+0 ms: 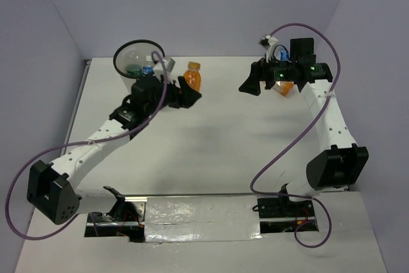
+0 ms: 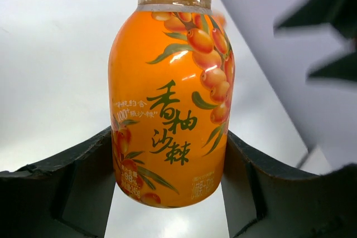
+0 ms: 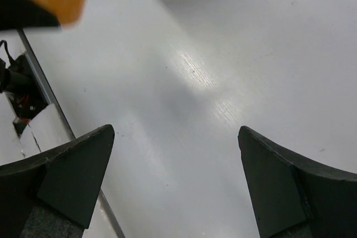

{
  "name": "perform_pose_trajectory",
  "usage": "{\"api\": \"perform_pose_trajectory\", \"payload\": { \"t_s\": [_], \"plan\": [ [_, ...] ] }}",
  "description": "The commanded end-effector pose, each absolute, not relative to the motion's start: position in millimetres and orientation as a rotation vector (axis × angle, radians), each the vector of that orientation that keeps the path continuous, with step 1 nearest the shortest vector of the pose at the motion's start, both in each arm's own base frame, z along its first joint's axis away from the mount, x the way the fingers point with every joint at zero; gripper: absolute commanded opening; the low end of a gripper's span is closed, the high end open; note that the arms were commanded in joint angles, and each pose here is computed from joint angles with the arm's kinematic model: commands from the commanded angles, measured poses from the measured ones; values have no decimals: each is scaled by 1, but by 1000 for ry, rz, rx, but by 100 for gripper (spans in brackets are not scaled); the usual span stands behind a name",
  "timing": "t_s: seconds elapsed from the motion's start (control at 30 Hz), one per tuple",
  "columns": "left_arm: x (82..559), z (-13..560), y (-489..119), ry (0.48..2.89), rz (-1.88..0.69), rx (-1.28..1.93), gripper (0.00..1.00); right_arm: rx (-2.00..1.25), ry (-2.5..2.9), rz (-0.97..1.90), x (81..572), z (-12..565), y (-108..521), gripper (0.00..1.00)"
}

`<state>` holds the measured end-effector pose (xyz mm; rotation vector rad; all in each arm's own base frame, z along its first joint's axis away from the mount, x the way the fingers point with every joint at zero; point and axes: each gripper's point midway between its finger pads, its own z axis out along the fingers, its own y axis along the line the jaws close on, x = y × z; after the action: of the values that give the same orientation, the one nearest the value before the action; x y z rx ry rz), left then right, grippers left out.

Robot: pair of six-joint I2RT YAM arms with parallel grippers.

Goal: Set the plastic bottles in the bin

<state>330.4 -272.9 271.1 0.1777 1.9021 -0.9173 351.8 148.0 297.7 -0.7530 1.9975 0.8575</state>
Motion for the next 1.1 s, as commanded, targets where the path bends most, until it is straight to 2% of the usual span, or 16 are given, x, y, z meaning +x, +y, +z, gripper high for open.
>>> {"api": "perform_pose_trajectory", "payload": {
  "t_s": [0.0,0.2,0.37,0.53,0.63,0.7,0.73,0.8,0.83,0.93,1.07],
  "plan": [
    [362,354,-216,1704,-759,117,2,-876,1858,818,334,318,153,100],
    [420,396,-142,1645,-566,-35,3,-872,1865,823,324,306,152,100],
    [469,385,-97,1695,-419,-142,3,-874,1865,800,321,302,150,100],
    [495,365,-75,1741,-330,-216,5,-876,1871,769,323,299,146,100],
    [504,351,-68,1770,-285,-244,17,-869,1879,760,325,296,144,100],
    [508,342,-66,1789,-280,-250,28,-864,1887,748,327,293,142,100],
    [511,337,-66,1801,-279,-253,42,-863,1890,741,328,292,141,100],
    [513,330,-67,1827,-284,-253,56,-843,1913,701,335,288,136,100],
    [515,325,-70,1843,-295,-246,68,-840,1920,684,338,286,134,100],
    [515,317,-71,1877,-294,-248,83,-832,1947,603,350,276,126,100],
    [512,316,-70,1885,-295,-239,90,-843,1963,442,375,266,108,100]
  ]
}}
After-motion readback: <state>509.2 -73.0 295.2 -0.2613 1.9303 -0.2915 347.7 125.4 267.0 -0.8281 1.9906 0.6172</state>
